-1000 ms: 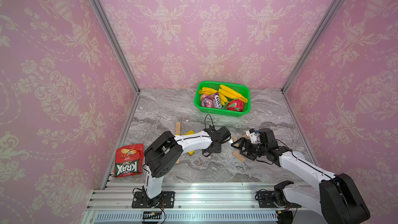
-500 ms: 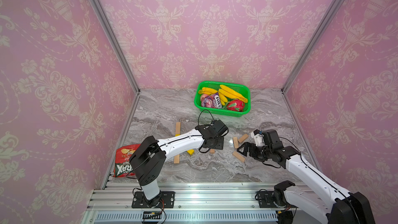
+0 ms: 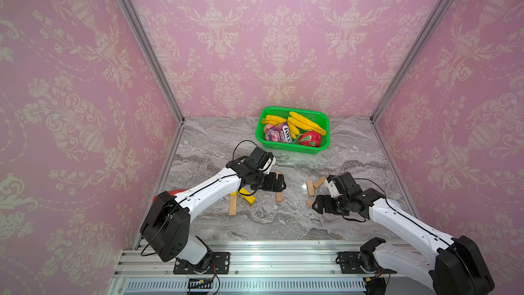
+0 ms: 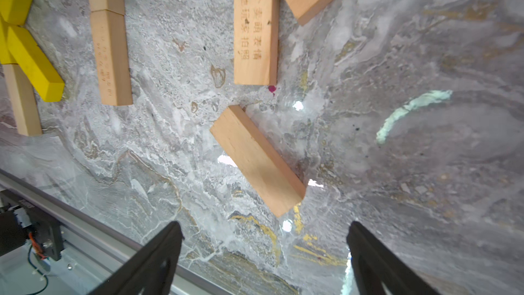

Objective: Assemble the letter k with building blocks
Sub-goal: Assemble the building block at the center of the board, then pick up the building block from the center of the board.

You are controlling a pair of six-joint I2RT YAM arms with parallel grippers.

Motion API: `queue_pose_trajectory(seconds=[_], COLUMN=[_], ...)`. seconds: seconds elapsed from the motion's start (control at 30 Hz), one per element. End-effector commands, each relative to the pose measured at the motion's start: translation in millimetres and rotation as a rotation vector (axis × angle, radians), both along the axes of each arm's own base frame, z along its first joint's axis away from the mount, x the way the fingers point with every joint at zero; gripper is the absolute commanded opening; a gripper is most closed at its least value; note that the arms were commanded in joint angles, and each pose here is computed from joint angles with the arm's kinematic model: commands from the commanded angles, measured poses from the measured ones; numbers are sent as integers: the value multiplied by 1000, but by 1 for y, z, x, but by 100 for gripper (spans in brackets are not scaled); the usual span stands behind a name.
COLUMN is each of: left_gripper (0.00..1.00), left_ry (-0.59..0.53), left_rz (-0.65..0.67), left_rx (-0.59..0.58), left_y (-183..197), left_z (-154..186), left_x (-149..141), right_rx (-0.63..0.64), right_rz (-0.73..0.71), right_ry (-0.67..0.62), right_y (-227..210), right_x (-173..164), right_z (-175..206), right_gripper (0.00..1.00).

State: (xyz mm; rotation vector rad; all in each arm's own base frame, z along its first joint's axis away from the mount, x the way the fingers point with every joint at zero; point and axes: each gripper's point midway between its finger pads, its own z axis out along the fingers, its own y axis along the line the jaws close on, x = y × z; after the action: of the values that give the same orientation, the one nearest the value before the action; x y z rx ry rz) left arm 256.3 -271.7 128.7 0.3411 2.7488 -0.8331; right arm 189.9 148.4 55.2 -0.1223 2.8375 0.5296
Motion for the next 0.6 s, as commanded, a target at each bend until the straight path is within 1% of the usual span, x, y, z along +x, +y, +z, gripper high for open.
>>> queue_pose_trajectory(seconds=[0.0, 0.1, 0.17, 0.3, 0.47, 0.57], left_gripper=[97, 97, 97, 97, 99, 99], left_ry=[56, 85, 105, 148, 150, 171], left_rz=[-60, -33, -5, 28, 66, 89], left_rx=[-64, -128, -156, -194, -203, -187], left_y=[-2, -5, -2, 2, 11, 17], left_z=[-4, -6, -8, -9, -4, -10], left_x=[-14, -12, -9, -9, -9, -11], right_rx=[-125, -214, -269, -303, -323, -355], right_rz=[26, 63, 92, 155, 219, 244], right_ry=[-79, -111, -125, -116, -96, -72], right_y=[-5, -7, -8, -2, 9, 11], right_x=[17, 24, 30, 34, 31, 26], right_z=[7, 10, 12, 8, -2, -11], right_gripper=[90, 86, 81, 73, 70, 70])
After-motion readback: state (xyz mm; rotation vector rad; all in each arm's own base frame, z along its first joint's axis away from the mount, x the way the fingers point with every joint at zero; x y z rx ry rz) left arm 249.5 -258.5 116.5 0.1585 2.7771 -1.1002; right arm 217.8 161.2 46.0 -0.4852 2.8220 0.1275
